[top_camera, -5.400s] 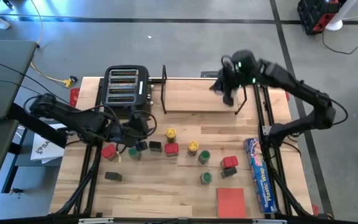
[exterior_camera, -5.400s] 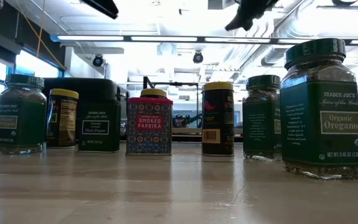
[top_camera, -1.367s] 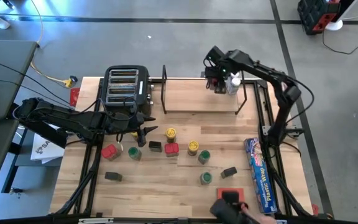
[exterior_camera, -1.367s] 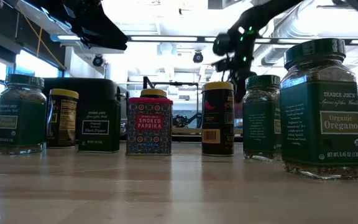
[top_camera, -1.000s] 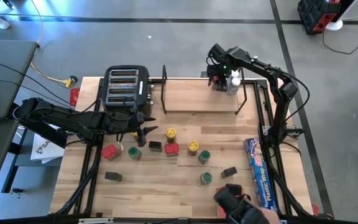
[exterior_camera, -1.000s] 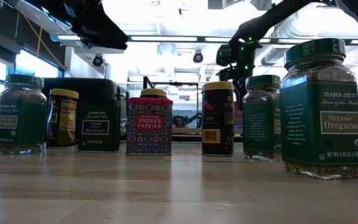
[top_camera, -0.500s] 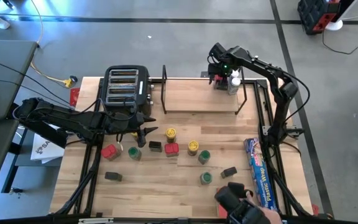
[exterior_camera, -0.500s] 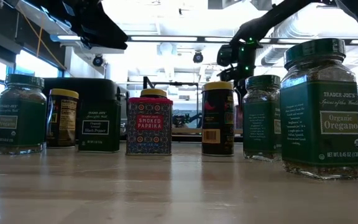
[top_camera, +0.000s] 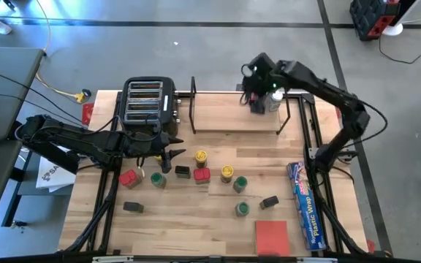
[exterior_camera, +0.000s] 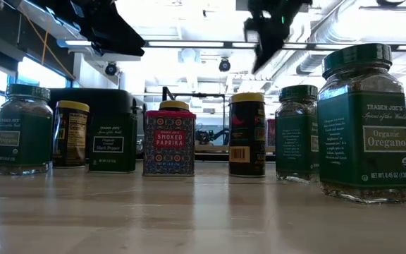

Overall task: Shelf spices
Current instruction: Put the right red seasoning can on the shelf aligned with the other red seasoning can

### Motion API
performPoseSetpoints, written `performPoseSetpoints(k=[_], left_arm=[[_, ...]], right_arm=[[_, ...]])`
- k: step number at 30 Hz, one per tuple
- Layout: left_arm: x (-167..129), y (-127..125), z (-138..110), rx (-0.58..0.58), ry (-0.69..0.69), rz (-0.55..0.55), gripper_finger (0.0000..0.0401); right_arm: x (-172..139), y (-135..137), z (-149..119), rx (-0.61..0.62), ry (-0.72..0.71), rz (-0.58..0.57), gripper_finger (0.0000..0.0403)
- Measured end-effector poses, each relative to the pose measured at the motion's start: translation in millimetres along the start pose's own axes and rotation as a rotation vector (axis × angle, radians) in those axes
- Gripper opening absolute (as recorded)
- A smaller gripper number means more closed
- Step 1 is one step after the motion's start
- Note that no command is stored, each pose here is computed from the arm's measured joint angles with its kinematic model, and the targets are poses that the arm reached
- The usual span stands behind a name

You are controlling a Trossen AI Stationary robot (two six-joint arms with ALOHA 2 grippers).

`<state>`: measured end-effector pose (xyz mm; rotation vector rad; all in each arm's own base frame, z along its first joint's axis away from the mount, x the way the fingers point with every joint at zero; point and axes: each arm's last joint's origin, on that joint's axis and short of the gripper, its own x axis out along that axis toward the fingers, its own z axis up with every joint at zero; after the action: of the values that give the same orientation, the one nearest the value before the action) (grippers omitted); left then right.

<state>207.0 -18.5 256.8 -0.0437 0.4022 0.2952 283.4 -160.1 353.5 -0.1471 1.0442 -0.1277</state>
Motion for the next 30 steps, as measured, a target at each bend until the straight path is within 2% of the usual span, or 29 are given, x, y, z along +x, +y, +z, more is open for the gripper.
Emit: performPoseSetpoints(k=[3, 6, 9, 12, 16, 21, 25, 27, 30], left_arm=[[0, 0, -2, -0.004, 0.015, 0.001, 0.0168], [-2, -2, -5, 0.012, 0.041, 0.002, 0.0168], [-4, -5, -9, 0.019, 0.073, 0.009, 0.0168], [-8, -9, -13, 0.020, 0.096, 0.017, 0.0168], [-13, -14, -16, 0.002, 0.103, 0.023, 0.0168], [-16, -21, -17, -0.029, 0.096, 0.011, 0.0168], [-20, -28, -19, -0.057, 0.097, -0.026, 0.0168], [-22, -31, -20, -0.062, 0.097, -0.043, 0.0168], [-25, -34, -20, -0.074, 0.093, -0.048, 0.0168]], right_arm=[[3, 55, 23, -0.091, -0.131, 0.096, 0.0291], [26, 113, 32, -0.150, -0.249, 0.170, 0.0291], [51, 161, 35, -0.131, -0.387, 0.220, 0.0289], [66, 191, 41, -0.068, -0.538, 0.244, 0.0272], [100, 213, 46, 0.023, -0.534, 0.257, 0.0216], [134, 229, 56, 0.013, -0.474, 0.274, 0.0109], [152, 236, 53, 0.002, -0.406, 0.272, 0.0025], [156, 237, 52, 0.006, -0.394, 0.271, 0.0007], [163, 238, 49, 0.031, -0.359, 0.269, 0.0013]])
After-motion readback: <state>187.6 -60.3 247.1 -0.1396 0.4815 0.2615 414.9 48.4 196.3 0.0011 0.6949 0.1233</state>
